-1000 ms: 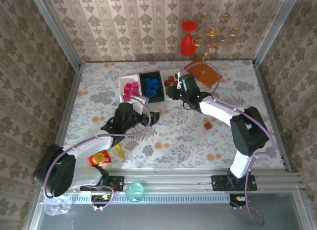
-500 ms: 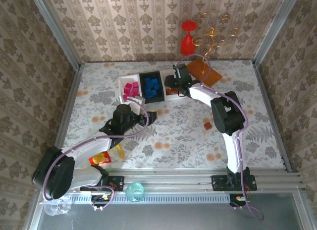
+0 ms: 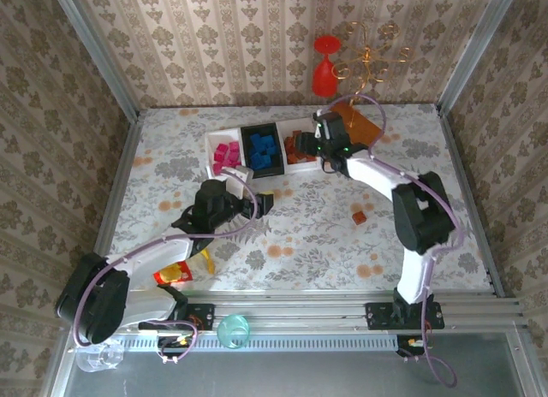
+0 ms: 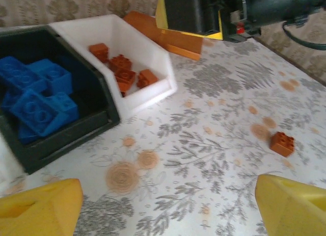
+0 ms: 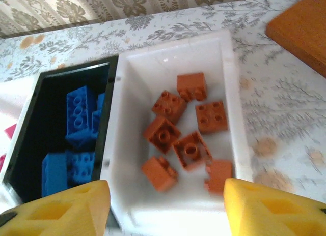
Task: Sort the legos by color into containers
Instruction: Pick up the lego from the middle-right of the table.
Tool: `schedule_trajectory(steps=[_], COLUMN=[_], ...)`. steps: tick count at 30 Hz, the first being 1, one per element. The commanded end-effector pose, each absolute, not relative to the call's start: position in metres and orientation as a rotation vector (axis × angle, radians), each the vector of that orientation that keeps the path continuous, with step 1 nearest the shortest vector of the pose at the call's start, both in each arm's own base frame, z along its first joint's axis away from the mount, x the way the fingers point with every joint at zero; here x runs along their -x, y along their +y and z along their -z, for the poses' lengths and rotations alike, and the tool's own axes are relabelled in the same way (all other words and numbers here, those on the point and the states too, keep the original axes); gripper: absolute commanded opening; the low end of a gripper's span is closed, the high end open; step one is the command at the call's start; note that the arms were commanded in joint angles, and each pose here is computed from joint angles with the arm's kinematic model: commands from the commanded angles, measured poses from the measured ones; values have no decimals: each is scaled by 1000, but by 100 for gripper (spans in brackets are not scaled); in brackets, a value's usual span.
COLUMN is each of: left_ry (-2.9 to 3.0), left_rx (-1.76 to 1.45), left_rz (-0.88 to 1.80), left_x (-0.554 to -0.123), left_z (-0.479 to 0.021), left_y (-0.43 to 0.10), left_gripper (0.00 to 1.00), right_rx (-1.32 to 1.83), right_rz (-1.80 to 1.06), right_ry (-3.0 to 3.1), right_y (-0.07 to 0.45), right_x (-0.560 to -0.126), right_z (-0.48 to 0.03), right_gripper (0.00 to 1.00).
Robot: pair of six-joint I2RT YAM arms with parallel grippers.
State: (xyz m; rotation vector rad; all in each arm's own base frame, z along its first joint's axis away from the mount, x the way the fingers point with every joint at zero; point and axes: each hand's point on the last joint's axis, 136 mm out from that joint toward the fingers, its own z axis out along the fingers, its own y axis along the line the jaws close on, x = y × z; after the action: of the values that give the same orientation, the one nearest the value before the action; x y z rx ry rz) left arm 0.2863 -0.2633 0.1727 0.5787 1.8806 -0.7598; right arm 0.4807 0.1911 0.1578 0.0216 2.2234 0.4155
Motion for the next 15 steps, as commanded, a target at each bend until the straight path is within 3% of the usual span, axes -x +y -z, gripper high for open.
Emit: schedule_trajectory(steps=[1, 8, 15], left_ry=[1815, 1808, 1808], left_rx=[-693, -777, -775], left_rz=[863, 887, 897], left_x=[-272, -260, -259], left_z=[-187, -184, -184], left_y=[-290, -310, -312], left_gripper=[89, 89, 89], right_rx=[-61, -230, -294], right_rz=[-305, -147, -99], right_ry=[2341, 2531, 2675], right_y=[157, 87, 71], right_x=[-436, -348, -311], right_z=[-130, -76, -37], right_gripper=[67, 80, 88])
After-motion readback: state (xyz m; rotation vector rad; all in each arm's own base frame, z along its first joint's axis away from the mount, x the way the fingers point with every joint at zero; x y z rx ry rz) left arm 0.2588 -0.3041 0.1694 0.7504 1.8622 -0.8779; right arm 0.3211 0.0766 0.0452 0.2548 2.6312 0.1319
